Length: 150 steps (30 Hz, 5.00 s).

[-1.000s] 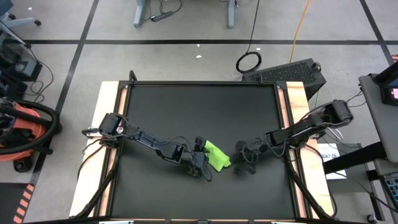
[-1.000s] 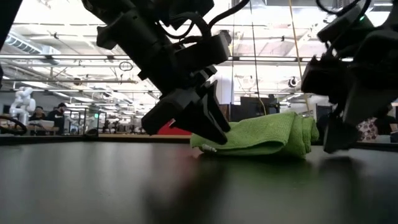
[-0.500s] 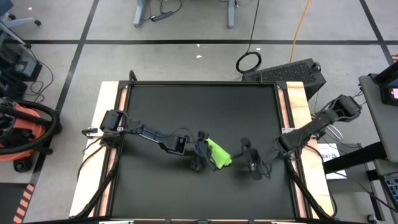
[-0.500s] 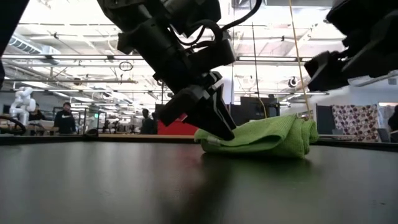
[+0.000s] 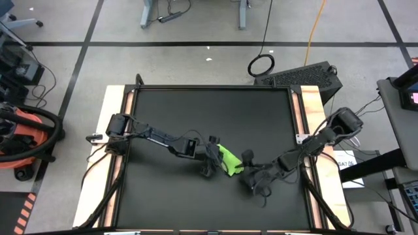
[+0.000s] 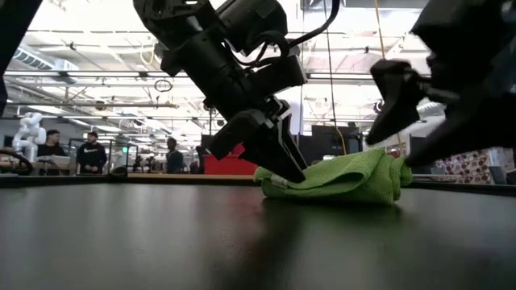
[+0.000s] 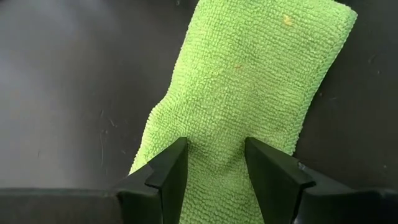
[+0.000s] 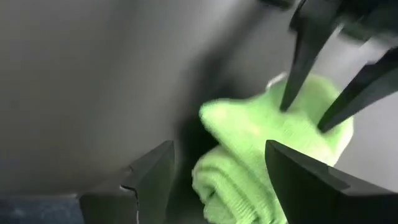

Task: Roll towel into tight, uniform cylinder
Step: Roll the green towel, then return to Home Position

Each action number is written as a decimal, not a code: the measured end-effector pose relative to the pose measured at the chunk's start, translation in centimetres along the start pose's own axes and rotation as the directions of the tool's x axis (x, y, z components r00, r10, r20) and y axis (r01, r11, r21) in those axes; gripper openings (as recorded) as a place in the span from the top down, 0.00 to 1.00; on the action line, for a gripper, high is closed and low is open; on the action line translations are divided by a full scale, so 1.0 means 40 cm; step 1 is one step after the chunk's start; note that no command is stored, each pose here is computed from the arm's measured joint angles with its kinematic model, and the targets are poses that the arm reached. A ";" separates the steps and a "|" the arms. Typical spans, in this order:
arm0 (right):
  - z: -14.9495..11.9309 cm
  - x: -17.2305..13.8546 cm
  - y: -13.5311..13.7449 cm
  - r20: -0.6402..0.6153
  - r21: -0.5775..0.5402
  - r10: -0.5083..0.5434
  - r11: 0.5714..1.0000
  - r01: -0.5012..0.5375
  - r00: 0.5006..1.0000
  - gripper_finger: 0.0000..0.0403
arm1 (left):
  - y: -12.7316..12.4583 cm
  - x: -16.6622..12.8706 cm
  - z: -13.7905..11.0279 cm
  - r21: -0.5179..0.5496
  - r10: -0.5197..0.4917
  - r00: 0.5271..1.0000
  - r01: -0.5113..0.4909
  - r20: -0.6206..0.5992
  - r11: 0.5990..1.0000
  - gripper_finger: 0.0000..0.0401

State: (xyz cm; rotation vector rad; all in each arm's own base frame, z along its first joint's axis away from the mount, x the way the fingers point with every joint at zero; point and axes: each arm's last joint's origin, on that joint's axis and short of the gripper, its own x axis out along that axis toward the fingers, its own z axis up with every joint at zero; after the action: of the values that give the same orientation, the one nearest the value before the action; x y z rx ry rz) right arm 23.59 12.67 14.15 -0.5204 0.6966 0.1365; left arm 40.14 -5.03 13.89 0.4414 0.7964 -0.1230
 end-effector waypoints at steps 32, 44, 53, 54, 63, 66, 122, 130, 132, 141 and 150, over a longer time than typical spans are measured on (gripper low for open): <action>-0.121 0.065 -0.021 0.037 0.346 -0.063 0.937 0.046 0.997 0.99 | 0.005 -0.032 -0.011 0.003 -0.021 0.995 0.021 -0.097 1.000 0.58; -0.153 0.073 -0.067 0.169 0.403 0.090 0.902 -0.152 0.982 0.96 | -0.037 -0.040 -0.008 -0.061 -0.132 0.986 0.126 -0.103 0.990 0.58; -0.158 0.080 -0.092 0.176 0.396 0.094 0.905 -0.158 0.980 0.90 | -0.050 -0.046 -0.028 -0.142 -0.172 0.966 0.146 -0.194 0.979 0.58; -0.156 0.081 -0.095 0.179 0.391 0.096 0.906 -0.161 0.979 0.90 | -0.050 -0.047 -0.030 -0.153 -0.174 0.964 0.144 -0.204 0.978 0.58; -0.153 0.086 -0.104 0.177 0.360 0.111 0.917 -0.170 0.978 0.77 | -0.054 -0.051 -0.021 -0.182 -0.178 0.963 0.142 -0.203 0.973 0.58; -0.147 0.078 -0.101 0.186 0.368 0.117 0.912 -0.180 0.976 0.65 | -0.058 -0.059 -0.009 -0.175 -0.182 0.963 0.148 -0.198 0.973 0.58; -0.287 -0.319 -0.154 0.573 0.458 -0.181 0.880 -0.129 0.799 0.53 | -0.157 -0.515 -0.442 -0.557 0.472 0.736 -0.156 0.485 0.815 0.58; -0.289 -0.314 -0.156 0.549 0.421 -0.202 0.905 -0.059 0.811 0.53 | -0.158 -0.511 -0.446 -0.557 0.476 0.745 -0.170 0.467 0.813 0.58; -0.290 -0.313 -0.157 0.541 0.429 -0.214 0.902 -0.048 0.813 0.53 | -0.159 -0.509 -0.448 -0.572 0.472 0.752 -0.156 0.460 0.806 0.58; -0.290 -0.314 -0.158 0.537 0.441 -0.222 0.896 -0.047 0.814 0.53 | -0.165 -0.497 -0.463 -0.496 0.454 0.789 -0.222 0.414 0.839 0.58; -0.289 -0.314 -0.158 0.538 0.443 -0.220 0.895 -0.051 0.814 0.53 | -0.166 -0.496 -0.465 -0.490 0.451 0.794 -0.226 0.408 0.842 0.58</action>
State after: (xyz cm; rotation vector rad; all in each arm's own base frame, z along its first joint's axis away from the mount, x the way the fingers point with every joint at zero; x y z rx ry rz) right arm 9.16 2.05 17.34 -0.0514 0.0847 0.0404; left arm 12.18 -4.19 14.42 0.1210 0.1852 0.2720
